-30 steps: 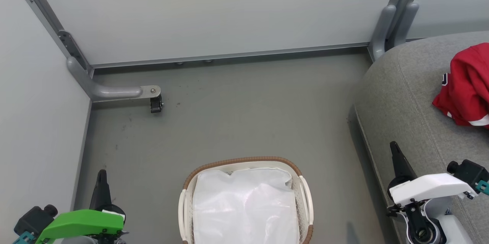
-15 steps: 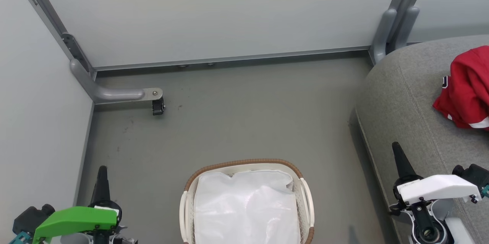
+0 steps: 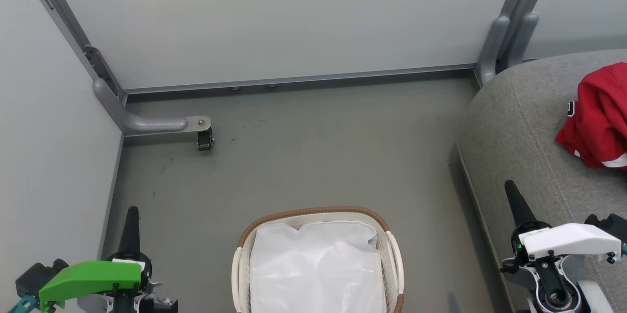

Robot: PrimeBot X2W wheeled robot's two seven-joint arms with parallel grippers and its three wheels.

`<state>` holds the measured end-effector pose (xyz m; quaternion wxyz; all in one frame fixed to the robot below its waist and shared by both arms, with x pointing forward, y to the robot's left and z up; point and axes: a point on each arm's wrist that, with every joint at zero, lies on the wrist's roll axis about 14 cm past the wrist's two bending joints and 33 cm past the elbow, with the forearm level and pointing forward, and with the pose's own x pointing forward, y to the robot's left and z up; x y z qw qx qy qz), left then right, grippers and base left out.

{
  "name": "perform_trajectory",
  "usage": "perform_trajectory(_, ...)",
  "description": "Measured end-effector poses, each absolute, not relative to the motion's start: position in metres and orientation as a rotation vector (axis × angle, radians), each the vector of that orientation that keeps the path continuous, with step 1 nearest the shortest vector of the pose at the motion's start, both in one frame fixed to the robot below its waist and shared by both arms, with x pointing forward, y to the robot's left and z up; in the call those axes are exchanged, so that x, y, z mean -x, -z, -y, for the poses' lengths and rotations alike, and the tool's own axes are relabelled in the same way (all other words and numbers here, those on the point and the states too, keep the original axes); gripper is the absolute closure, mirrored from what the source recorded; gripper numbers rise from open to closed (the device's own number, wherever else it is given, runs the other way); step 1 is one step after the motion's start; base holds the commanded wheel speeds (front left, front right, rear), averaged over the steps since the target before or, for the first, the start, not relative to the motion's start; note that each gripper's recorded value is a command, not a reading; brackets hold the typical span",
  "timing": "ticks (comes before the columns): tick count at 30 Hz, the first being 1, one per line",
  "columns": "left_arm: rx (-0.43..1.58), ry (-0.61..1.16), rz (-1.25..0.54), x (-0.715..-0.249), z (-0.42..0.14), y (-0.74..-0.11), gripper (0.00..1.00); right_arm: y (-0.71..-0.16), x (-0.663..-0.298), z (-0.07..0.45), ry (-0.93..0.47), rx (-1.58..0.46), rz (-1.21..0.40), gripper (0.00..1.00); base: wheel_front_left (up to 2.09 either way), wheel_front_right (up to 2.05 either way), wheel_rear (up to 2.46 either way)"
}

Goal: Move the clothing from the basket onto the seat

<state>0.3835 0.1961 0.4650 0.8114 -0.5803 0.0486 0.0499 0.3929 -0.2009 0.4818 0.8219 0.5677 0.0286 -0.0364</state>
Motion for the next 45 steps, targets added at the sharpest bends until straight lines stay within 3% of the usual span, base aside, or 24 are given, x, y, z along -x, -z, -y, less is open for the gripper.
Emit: perform_trajectory(45, 1.563, -0.012, -0.017, -0.387, -0.198, -0.502, 1.00, -0.507, -0.390, 0.199, 0.003, -1.561, -0.003, 1.00, 0.00, 0.00, 0.00)
